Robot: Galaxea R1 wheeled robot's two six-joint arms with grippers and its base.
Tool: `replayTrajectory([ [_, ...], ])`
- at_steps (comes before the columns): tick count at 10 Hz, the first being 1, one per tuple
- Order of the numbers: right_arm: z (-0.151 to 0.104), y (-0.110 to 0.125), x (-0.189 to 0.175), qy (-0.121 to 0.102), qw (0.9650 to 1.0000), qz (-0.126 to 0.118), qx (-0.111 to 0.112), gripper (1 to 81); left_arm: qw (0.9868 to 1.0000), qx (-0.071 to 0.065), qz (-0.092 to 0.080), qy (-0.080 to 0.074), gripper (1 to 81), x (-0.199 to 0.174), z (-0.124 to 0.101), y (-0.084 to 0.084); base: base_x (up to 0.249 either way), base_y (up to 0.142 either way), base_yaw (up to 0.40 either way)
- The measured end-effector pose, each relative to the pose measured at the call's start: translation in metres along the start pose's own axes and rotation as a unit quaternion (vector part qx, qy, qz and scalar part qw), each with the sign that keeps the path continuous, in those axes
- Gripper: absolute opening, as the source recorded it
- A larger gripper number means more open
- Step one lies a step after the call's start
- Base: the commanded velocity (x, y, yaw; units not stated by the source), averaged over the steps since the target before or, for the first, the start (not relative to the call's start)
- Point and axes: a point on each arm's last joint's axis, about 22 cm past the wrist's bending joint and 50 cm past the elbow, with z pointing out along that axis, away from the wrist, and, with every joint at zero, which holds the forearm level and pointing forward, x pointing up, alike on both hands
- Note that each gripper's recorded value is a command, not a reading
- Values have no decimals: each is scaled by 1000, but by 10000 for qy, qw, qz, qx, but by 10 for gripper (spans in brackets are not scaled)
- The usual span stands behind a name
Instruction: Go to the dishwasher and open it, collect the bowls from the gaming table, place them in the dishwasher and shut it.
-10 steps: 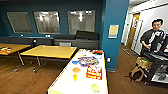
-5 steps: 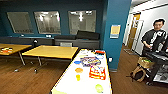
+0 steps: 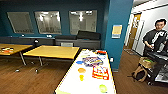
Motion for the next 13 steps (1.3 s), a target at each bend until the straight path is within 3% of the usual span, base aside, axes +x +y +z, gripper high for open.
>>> replayTrajectory([
  [3, -2, -1, 0, 112, 9999, 25, 107, 811, 10000, -19, -3, 6, 811, 0, 1, 3, 0, 105, 0],
  [6, -9, -24, 4, 195, 9979, 80, 610, 811, 10000, -39, -7, 10, 811, 0, 1, 4, 0, 105, 0],
  [9, -20, -44, -3, 207, 9947, 156, 991, 811, 9996, -264, -43, 23, 811, 2, -2, 16, 0, 103, 0],
  [10, -21, -43, -3, 227, 9946, 159, 1001, 811, 9994, -350, -55, 33, 811, 4, -4, 19, 0, 93, 0],
  [11, -21, -40, -3, 247, 9947, 161, 989, 811, 9994, -328, -52, 33, 811, 4, -7, 12, 0, 91, 0],
  [13, -25, -14, -4, 253, 9965, 139, 787, 811, 9993, -356, -61, 25, 811, 2, -7, 16, 0, 88, 0],
])
